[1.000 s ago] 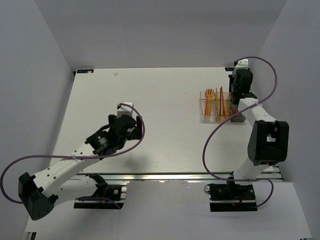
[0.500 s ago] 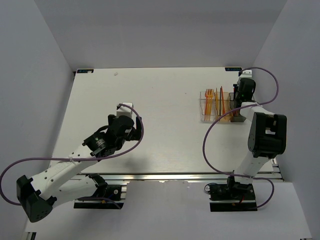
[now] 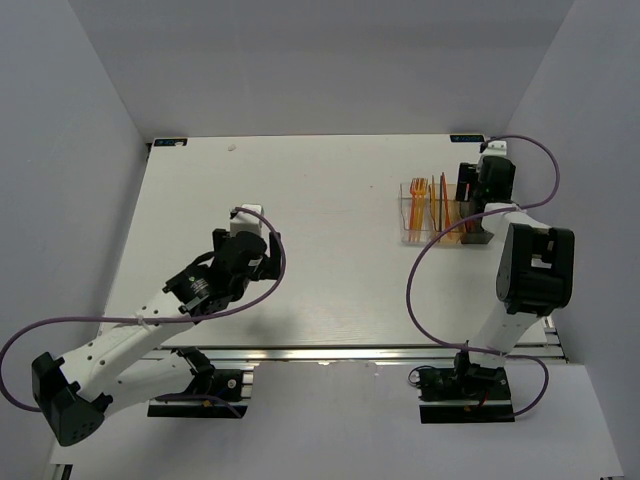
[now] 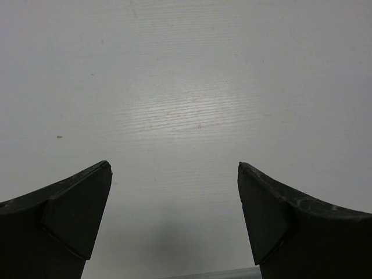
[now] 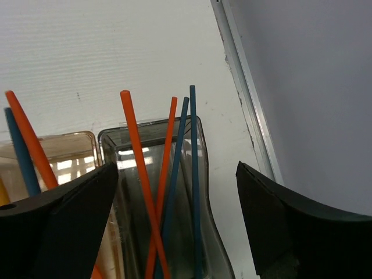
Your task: Sort the eating utensils into containers
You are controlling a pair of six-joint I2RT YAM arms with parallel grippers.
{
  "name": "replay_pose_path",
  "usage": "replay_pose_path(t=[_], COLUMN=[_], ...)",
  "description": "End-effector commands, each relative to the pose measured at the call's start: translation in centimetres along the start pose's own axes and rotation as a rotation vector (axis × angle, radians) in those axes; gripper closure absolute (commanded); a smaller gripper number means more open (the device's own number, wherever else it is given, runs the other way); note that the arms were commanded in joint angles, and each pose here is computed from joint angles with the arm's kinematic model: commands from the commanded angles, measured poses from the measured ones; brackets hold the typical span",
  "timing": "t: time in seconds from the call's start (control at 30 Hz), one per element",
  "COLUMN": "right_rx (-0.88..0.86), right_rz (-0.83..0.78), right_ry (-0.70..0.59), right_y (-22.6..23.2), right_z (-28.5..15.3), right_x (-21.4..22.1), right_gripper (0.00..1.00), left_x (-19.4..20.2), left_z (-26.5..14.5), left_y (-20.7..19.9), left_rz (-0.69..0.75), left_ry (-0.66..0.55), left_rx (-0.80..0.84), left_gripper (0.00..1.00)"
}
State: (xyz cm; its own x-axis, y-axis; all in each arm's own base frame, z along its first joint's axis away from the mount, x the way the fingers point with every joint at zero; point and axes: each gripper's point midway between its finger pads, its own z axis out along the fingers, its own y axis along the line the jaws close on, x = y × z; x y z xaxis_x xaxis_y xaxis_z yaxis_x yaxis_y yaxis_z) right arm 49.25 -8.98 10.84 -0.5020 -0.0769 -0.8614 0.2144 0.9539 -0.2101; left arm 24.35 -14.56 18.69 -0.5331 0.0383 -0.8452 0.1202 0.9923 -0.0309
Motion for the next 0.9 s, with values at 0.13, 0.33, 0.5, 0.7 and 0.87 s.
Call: replay_pose_path(t=[0.13,0.33,0.5,0.7,0.87], right_rx=[-0.054,-0.292,-0.426,-0.499,-0.542], right_rz=[0.228,0.288,0.246,0.231,0.199], right_ry=[-0.245,-0.215,-0.151,-0.229,-0.179], right_y=[-1.1,2.1,4.8,5.4,6.6], right_z=[-7.7,-19.5,-25.7,-31.5,-32.5], right_x=[-13.0,-14.2,-7.8,-4.8,-1.5], right_gripper=[0.11,0.11,0.11,0.11,0.11], left_x=[-3.2,-6.8,-8.6,-8.2,-5.5], left_z=[1.2,-0.8,-3.2,-6.0,-5.2], left_y=[7.9,14.6,16.2,17.2,17.4], left_rz=[-0.236,-0.347,-0.338,-0.341,-0.357], left_ry=[-0.072,-0.171,-0.222,-0.299,-0.279], left_rx=[-0.293,-0.542,-0.619,-0.612,-0.615], left_gripper=[0.02,0.02,0.02,0.02,0.02])
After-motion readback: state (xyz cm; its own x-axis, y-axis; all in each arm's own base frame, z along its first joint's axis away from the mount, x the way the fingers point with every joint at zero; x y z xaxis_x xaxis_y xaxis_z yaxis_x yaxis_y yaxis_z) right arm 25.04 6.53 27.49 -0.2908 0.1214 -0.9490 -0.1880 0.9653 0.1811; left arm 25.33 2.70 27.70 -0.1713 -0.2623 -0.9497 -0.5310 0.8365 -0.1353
